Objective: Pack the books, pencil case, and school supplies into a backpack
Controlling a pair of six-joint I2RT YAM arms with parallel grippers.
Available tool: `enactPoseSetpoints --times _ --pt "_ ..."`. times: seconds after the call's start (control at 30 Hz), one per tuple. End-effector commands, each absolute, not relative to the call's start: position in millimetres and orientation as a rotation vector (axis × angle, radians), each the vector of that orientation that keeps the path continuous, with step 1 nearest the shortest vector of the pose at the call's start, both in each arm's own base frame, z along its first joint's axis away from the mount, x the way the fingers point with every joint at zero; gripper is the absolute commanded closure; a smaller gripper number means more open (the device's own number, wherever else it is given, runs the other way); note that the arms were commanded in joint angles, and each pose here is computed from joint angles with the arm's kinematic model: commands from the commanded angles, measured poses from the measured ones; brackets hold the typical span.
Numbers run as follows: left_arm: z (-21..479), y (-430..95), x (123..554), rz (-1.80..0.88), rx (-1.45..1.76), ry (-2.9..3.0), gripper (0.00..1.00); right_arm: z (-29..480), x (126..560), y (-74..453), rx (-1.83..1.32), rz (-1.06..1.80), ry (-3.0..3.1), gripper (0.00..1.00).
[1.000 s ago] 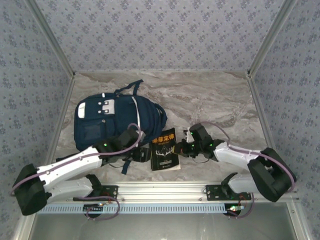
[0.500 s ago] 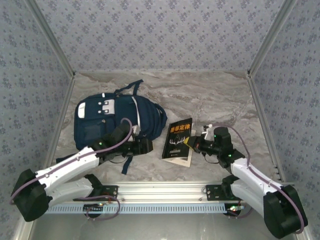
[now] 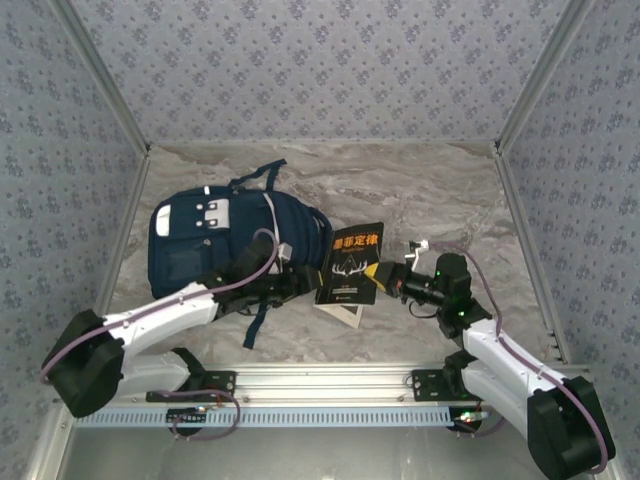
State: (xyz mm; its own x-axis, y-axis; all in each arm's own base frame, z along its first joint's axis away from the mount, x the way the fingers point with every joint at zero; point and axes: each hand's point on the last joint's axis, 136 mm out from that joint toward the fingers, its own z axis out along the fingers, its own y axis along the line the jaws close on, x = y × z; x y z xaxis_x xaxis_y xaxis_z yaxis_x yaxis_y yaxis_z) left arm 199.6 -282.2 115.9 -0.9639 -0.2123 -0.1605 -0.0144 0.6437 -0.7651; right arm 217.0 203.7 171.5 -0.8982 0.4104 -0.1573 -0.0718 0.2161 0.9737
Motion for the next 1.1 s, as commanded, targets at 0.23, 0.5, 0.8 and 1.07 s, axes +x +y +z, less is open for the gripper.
enactPoseSetpoints --times 0.23,0.5,0.8,1.07 --pt "138 -327 222 -1.574 -0.258 2.460 0.38 189 211 207 0.245 1.793 2.008 1.00" --pt "141 -338 224 -1.690 -0.274 2.409 0.50 184 214 208 0.257 1.792 2.015 1.00" --pt "163 -336 224 -1.712 -0.215 2.343 0.70 174 216 209 0.258 1.767 2.054 1.00" --pt "173 -326 225 -1.681 -0.212 2.304 0.82 163 214 207 0.264 1.726 2.097 1.00"
